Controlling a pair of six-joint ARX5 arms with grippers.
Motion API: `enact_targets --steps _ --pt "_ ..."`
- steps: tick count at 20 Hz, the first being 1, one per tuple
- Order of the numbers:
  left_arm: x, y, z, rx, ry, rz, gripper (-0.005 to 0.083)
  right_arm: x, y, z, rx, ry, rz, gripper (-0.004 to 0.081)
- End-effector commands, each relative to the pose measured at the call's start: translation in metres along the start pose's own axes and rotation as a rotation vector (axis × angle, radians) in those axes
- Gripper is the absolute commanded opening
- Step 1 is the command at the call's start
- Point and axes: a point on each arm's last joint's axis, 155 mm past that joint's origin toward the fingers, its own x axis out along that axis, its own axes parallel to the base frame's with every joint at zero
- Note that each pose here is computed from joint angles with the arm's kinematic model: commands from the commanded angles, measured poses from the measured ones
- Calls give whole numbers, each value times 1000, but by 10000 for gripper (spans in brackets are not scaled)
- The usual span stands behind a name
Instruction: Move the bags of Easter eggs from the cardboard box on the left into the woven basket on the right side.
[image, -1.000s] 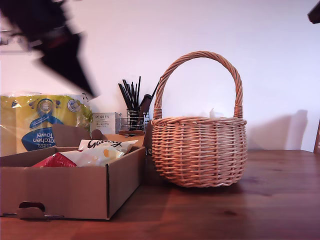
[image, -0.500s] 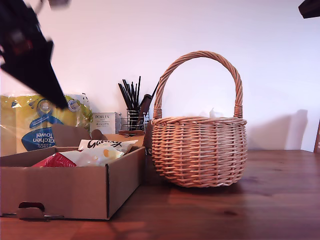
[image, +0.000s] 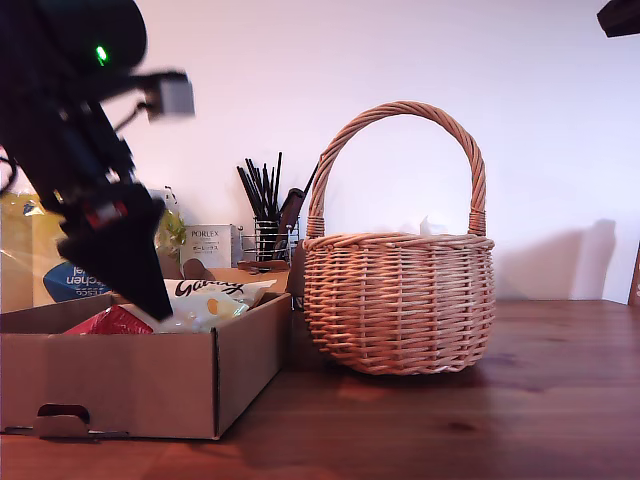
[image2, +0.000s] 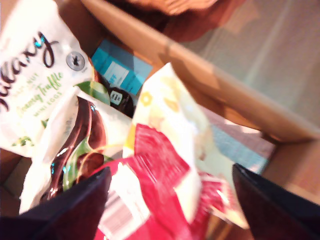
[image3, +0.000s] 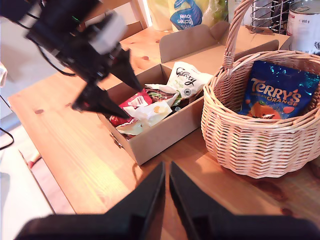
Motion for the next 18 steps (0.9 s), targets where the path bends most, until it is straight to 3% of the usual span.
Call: enact_targets --steps 1,6,10,12,16,18 --pt "11 -1 -9 -2 28 -1 748 0 3 2 -11 -4 12 -12" --pt "31 5 -31 -8 127 24 747 0 3 3 -12 -6 12 -12" --pt "37 3 -35 -13 143 14 729 0 3 3 -13 -7 11 -12" --pt "37 3 -35 -12 143 14 609 0 2 3 -13 -7 11 -12" --pt "37 3 -35 -12 145 13 170 0 2 3 -14 -7 10 -12" --pt "37 3 -35 -10 144 13 98 0 2 3 -14 -7 10 -12"
